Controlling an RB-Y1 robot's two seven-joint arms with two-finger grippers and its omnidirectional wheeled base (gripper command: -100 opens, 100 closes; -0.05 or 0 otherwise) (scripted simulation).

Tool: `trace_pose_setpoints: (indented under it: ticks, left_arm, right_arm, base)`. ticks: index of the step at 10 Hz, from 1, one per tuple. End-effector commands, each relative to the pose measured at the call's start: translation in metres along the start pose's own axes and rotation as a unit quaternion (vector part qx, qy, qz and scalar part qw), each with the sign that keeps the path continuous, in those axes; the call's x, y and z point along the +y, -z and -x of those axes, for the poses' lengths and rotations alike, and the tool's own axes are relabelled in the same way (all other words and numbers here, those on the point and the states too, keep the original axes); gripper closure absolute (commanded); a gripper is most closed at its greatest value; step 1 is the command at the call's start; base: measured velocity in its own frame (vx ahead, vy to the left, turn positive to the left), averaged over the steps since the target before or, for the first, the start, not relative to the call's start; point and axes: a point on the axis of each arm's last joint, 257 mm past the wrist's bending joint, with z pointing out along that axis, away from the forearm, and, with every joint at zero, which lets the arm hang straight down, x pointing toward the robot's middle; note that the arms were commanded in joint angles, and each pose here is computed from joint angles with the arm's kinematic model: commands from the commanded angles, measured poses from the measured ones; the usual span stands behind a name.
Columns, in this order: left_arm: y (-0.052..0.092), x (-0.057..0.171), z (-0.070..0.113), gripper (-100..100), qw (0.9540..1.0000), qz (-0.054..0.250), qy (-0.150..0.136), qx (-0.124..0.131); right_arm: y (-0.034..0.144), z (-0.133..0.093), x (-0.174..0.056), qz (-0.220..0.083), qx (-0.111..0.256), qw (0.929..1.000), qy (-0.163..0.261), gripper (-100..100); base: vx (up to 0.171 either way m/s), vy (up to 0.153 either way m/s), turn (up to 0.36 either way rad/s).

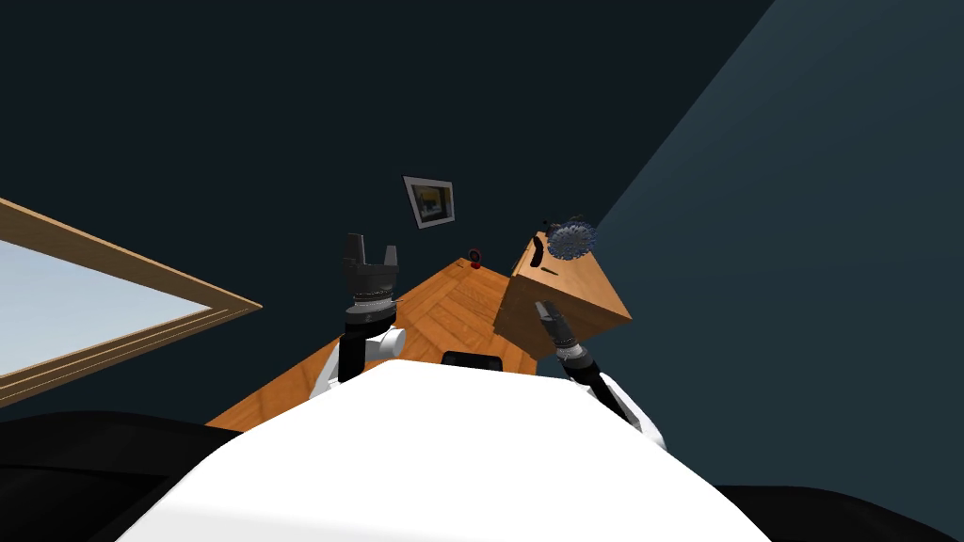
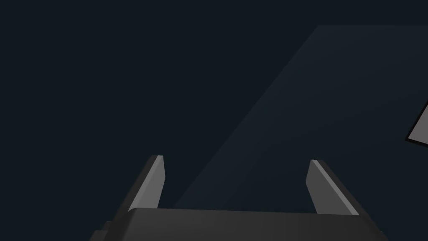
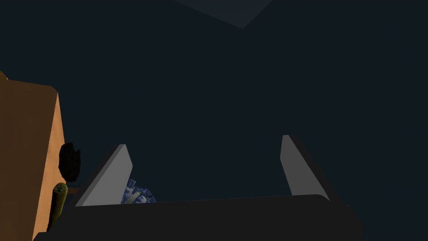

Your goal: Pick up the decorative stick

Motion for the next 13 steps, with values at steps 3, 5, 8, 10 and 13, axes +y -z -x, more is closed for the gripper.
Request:
trace_pose_setpoints:
  ticks: [3, 5, 8, 10, 13]
  left_arm:
    - [0.000, 0.000, 0.000, 0, 1.0000, 0.000, 0.000, 0.000]
    - [0.000, 0.000, 0.000, 0, 1.0000, 0.000, 0.000, 0.000]
    - [0.000, 0.000, 0.000, 0, 1.0000, 0.000, 0.000, 0.000]
    - [0.000, 0.000, 0.000, 0, 1.0000, 0.000, 0.000, 0.000]
    - [0.000, 0.000, 0.000, 0, 1.0000, 0.000, 0.000, 0.000]
  right_arm:
    - [0.024, -0.008, -0.029, -0.041, 0.050, 0.9976, 0.025, -100]
    - [0.037, -0.011, -0.044, -0.062, 0.076, 0.9944, 0.038, -100]
    - [0.054, -0.011, -0.059, -0.086, 0.118, 0.9874, 0.061, -100]
    - [0.071, -0.011, -0.073, -0.107, 0.147, 0.9802, 0.077, -100]
    - [0.089, -0.007, -0.087, -0.130, 0.187, 0.9685, 0.101, -100]
  base:
    - [-0.023, 0.081, 0.014]
    - [-0.017, 0.099, 0.017]
    - [-0.003, 0.080, 0.015]
    - [-0.004, 0.085, 0.022]
    - [0.007, 0.053, 0.016]
